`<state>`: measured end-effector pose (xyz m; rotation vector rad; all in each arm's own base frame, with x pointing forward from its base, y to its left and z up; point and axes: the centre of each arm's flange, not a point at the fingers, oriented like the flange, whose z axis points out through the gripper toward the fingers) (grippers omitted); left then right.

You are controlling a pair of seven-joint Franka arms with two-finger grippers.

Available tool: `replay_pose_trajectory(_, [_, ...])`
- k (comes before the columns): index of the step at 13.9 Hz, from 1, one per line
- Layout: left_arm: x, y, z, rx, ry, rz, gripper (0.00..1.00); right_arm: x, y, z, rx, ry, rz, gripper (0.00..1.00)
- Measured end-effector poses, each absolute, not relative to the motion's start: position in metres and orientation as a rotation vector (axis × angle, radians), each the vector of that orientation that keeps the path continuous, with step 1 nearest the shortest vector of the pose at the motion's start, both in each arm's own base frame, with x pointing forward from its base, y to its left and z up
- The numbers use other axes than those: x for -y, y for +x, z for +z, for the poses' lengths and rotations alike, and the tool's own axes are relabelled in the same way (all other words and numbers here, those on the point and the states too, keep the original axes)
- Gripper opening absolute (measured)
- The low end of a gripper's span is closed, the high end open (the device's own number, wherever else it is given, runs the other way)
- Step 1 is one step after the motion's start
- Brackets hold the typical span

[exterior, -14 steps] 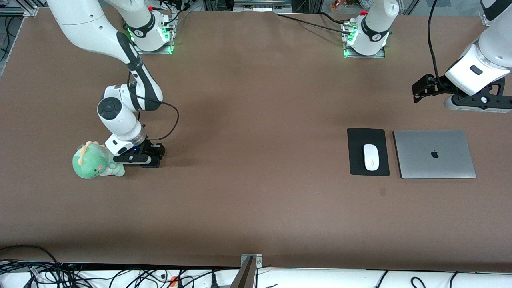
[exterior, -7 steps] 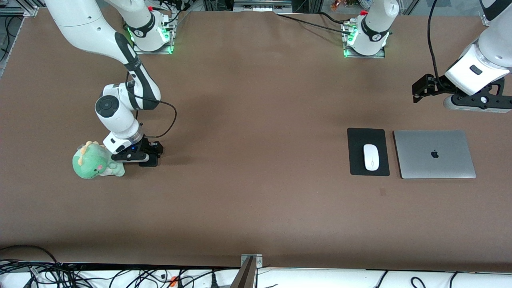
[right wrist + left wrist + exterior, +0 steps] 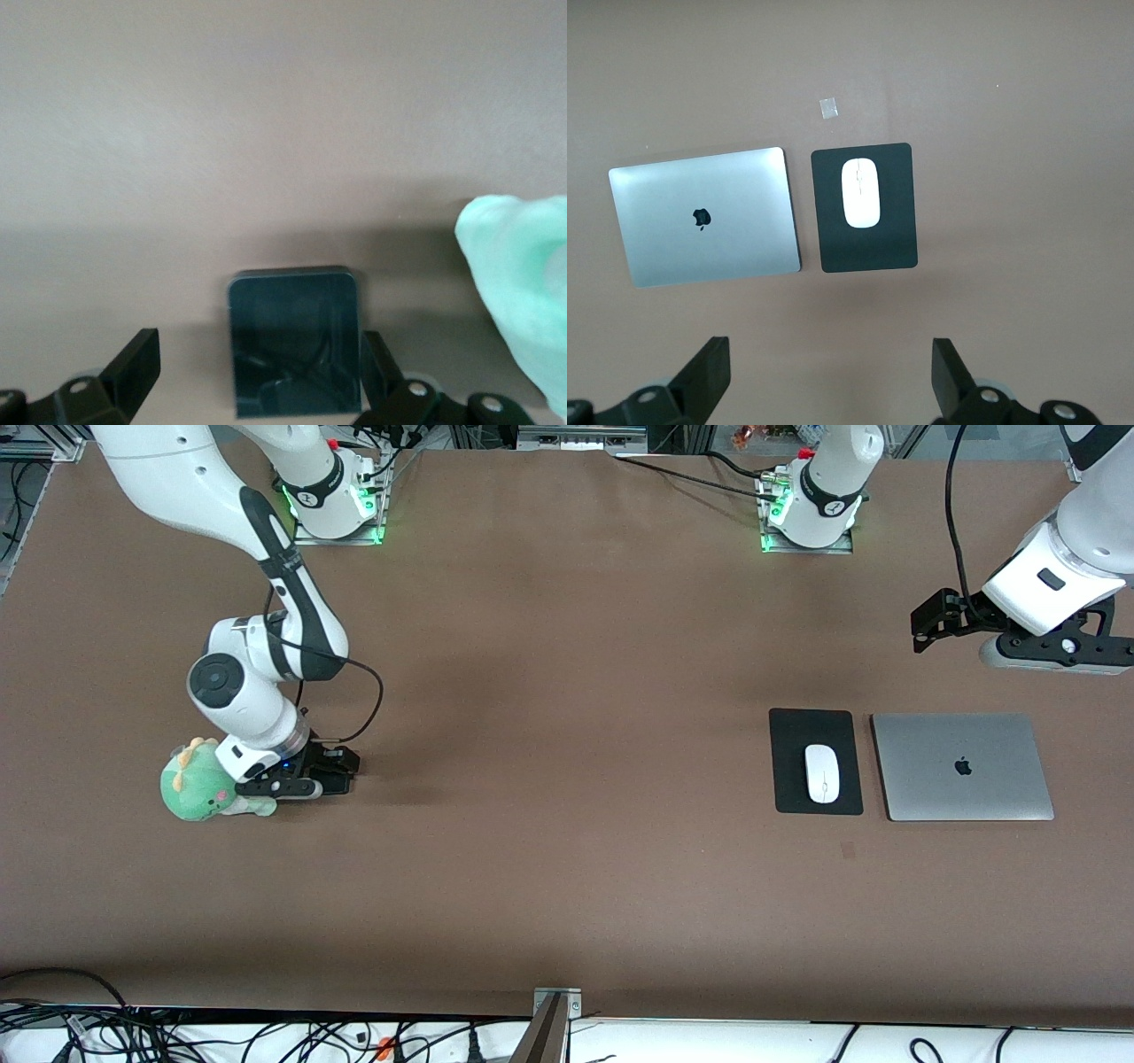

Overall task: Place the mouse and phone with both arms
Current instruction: 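Lower the phone beside the green plush and open the right gripper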

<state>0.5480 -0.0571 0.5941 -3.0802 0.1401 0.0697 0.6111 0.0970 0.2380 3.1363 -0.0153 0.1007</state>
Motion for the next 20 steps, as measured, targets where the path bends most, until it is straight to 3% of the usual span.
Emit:
replay_pose_trajectory(4, [0.057,0.548,0.594,-0.141,-3.080,0.069,1.00,-0.106,0.639,0.331,0.022,3.156,0.016,1.00])
replay_pose_trajectory(8, [0.058,0.548,0.594,-0.142,-3.080,0.069,1.00,-0.093,0.640,0.425,0.047,3.155,-0.061,1.00])
replay_pose_trajectory(14, [0.058,0.548,0.594,-0.143,-3.080,0.069,1.00,-0.066,0.597,0.531,0.079,3.154,-0.150,1.00])
replay_pose_trajectory(20, [0.065,0.547,0.594,-0.164,-3.079,0.068,1.00,-0.035,0.558,0.600,0.109,3.120,-0.084,1.00])
